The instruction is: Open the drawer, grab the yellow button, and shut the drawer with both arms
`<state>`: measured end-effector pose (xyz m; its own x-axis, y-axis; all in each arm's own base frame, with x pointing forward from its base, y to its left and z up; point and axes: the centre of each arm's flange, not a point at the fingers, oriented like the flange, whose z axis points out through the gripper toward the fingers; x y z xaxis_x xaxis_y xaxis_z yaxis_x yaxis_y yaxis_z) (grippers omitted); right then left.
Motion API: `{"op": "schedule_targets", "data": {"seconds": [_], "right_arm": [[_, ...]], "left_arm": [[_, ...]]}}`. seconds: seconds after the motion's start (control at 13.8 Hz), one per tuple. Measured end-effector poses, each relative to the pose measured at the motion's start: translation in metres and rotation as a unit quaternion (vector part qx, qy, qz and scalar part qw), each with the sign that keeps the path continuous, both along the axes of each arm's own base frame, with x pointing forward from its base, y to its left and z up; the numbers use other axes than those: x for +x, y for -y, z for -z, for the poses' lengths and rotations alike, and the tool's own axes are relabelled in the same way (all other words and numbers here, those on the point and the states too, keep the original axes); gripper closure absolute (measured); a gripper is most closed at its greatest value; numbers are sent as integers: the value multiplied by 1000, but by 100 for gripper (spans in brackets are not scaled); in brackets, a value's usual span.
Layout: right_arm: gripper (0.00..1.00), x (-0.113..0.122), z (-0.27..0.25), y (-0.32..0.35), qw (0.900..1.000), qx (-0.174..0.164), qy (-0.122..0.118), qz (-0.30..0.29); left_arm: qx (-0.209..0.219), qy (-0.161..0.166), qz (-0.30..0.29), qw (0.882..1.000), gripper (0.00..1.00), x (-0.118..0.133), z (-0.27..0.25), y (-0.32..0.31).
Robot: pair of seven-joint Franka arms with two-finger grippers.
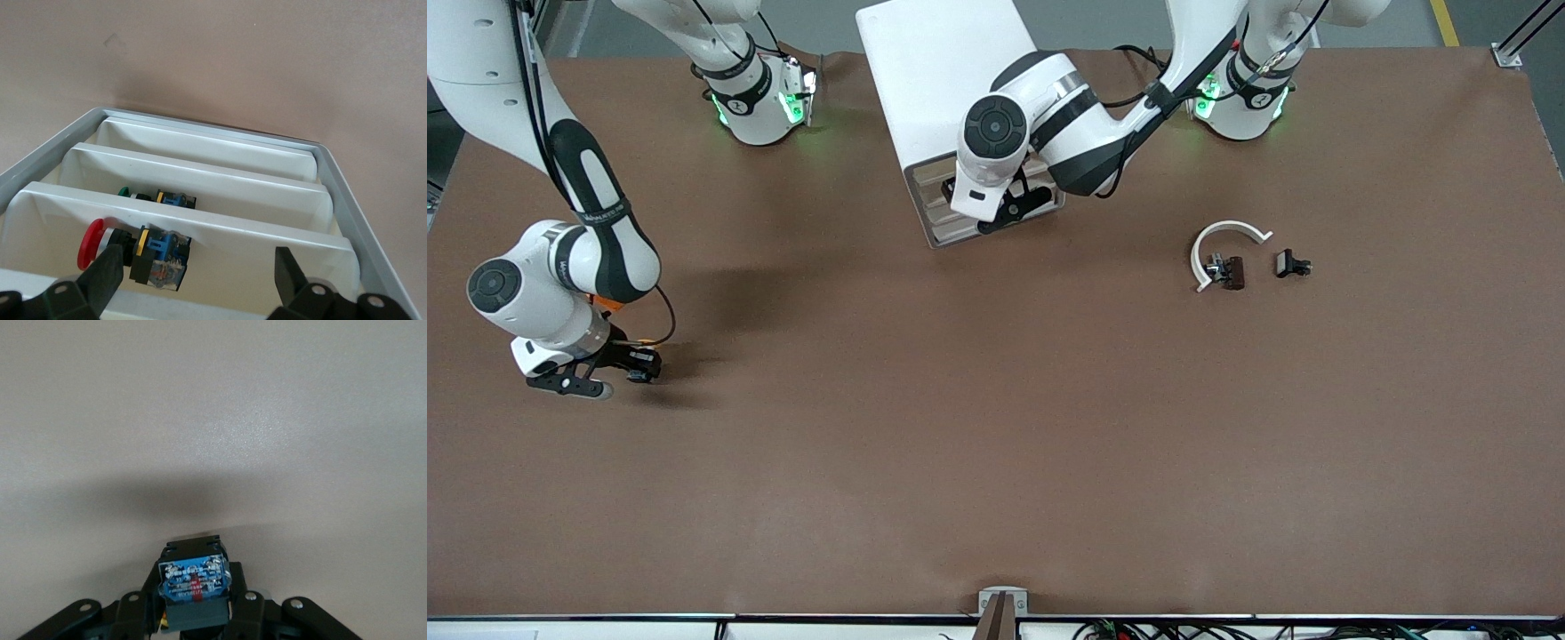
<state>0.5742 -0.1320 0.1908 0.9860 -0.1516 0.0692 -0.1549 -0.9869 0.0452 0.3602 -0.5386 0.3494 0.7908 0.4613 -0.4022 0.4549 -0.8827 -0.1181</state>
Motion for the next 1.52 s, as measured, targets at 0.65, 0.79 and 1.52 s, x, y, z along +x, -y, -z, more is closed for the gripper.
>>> {"op": "schedule_targets", "data": {"seconds": [0.65, 0.79, 1.52], "right_arm": [[52, -3, 12, 3, 1000, 0, -5, 1], [32, -3, 12, 1, 1000, 1, -4, 0], [0, 29, -64, -3, 999, 18, -45, -4]], "left_arm": [[-23, 28, -43, 998, 0, 65, -22, -28], [-32, 34, -39, 998, 0, 90, -20, -49], [-29, 45, 25, 998, 0, 188, -17, -183]]}}
